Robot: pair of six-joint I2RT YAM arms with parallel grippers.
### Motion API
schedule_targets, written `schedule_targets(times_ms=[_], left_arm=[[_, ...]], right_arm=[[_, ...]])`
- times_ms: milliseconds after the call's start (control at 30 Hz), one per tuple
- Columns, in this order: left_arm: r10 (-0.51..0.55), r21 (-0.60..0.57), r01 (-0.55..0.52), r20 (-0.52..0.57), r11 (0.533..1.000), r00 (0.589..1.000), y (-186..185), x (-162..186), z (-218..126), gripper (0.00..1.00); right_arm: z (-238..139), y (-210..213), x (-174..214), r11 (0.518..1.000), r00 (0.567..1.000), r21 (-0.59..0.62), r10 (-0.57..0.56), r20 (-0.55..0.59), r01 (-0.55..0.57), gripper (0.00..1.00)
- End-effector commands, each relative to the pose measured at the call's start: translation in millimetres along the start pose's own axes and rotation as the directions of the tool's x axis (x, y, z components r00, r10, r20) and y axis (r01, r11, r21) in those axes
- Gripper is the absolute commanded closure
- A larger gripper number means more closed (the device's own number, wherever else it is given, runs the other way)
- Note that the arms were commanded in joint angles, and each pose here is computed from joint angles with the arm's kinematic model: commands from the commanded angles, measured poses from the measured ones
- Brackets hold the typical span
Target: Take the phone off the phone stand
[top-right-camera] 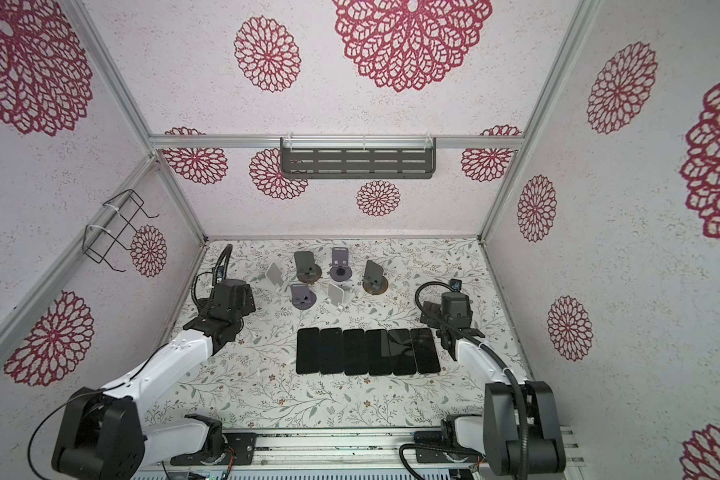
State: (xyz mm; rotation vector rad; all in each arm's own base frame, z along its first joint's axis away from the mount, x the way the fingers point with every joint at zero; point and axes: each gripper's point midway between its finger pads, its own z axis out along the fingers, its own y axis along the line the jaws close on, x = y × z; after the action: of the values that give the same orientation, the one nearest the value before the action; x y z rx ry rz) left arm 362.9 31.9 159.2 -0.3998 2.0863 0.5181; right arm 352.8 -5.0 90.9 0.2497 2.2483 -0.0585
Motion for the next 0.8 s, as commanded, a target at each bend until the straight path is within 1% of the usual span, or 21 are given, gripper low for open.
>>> schedule_targets(times_ms=[0,167,200,233,300,367,533,633,733,767], left_arm=[[-0.016,-0.086,0.024,0.098,0.996,0.995,14,-24,19,0.03],[-0.005,-0.072,0.015,0.135,0.997,0.991,7,-26,50,0.03],[0.002,-0.045,0.004,0.142,0.999,0.990,3,-26,55,0.03],[0.032,-0.048,-0.027,0.114,0.998,0.993,2,-21,61,0.02],[0.050,-0.018,-0.048,0.156,0.999,0.987,3,-16,70,0.03],[-0.004,0.042,-0.004,0.186,0.999,0.983,8,-9,79,0.02],[-0.123,0.091,0.109,0.164,0.990,0.979,28,-2,86,0.03],[-0.157,0.109,0.140,0.166,0.984,0.974,34,-2,86,0.03],[-0.172,0.124,0.153,0.165,0.980,0.971,35,-2,86,0.03],[-0.172,0.127,0.152,0.164,0.980,0.971,35,-1,86,0.03]], right_arm=[[0,-3,-39,0.999,0.984,0.038,-0.017,0.179,0.010,0.01],[12,-7,-31,0.997,0.978,0.069,-0.055,0.199,0.042,0.01],[14,-8,-30,0.996,0.977,0.078,-0.061,0.206,0.045,0.01],[16,-10,-30,0.995,0.974,0.089,-0.064,0.217,0.046,0.01],[18,-12,-29,0.994,0.967,0.102,-0.072,0.243,0.048,0.01],[20,-13,-32,0.992,0.963,0.112,-0.085,0.255,0.058,0.01],[14,-14,-45,0.990,0.933,0.126,-0.098,0.347,0.057,0.01],[16,-18,-50,0.988,0.927,0.152,-0.091,0.365,0.037,0.01],[26,-15,-49,0.987,0.922,0.151,-0.115,0.369,0.062,0.01],[27,-13,-49,0.987,0.927,0.146,-0.118,0.355,0.070,0.01]])
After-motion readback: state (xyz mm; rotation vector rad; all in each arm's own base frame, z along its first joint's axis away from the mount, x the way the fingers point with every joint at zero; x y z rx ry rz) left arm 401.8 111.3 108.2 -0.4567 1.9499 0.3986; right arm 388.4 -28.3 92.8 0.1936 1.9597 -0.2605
